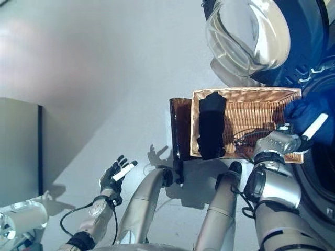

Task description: Pick up the clothes and place them into the washing machine

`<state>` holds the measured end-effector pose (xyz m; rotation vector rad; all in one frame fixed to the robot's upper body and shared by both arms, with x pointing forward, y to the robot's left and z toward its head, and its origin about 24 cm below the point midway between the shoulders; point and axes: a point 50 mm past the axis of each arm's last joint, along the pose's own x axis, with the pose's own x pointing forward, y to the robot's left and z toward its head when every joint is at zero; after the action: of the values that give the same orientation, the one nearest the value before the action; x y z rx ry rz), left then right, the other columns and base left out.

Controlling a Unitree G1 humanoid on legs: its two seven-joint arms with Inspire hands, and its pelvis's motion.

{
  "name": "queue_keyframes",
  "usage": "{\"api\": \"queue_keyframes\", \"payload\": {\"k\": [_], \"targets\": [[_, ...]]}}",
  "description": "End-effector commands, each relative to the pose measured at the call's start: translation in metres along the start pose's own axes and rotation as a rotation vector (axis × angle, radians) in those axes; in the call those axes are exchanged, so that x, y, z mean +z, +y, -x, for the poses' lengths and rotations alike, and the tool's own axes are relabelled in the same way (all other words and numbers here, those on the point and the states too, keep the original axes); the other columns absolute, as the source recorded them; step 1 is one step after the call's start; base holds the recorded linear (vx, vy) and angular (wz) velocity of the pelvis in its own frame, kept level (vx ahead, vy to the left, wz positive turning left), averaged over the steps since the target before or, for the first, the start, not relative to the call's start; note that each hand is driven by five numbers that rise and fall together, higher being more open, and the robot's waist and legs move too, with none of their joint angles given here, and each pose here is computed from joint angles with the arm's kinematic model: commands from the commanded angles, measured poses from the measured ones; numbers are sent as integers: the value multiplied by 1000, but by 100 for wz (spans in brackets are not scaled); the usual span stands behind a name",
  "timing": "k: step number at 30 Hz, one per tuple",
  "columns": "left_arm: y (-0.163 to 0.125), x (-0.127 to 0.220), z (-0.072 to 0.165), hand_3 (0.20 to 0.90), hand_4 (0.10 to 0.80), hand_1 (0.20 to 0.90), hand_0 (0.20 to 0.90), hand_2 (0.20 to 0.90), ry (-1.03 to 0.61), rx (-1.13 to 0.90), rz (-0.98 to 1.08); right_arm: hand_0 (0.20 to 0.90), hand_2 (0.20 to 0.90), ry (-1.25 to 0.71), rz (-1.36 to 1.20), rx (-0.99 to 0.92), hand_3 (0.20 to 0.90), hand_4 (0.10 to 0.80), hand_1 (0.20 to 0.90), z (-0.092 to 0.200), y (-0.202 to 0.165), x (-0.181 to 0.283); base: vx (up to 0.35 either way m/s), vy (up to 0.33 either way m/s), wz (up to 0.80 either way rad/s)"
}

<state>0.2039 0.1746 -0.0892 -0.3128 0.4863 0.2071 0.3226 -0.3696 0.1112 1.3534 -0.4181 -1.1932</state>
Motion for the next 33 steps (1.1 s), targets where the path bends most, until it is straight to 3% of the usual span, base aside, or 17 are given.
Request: {"api": "queue_keyframes", "payload": {"k": [1,10,21,32,33], "targets": [[8,3,-1,900,800,900,900,900,-31,24,-12,200,200,-221,-101,82,200,300,200,-11,29,61,0,0,0],[12,-4,0,900,800,900,900,900,-1,62,-9,200,200,-341,-138,-5,200,300,200,-16,25,94,0,2,-1],[22,-5,5,900,800,900,900,900,-10,92,-5,200,200,-496,-184,142,200,300,200,-5,72,144,0,0,1],[24,1,2,900,800,900,900,900,-28,120,16,200,200,-497,-205,141,200,300,200,0,72,136,0,0,0],[24,0,3,900,800,900,900,900,-24,122,17,488,488,-494,-201,136,488,506,488,0,71,134,0,0,0]]}}
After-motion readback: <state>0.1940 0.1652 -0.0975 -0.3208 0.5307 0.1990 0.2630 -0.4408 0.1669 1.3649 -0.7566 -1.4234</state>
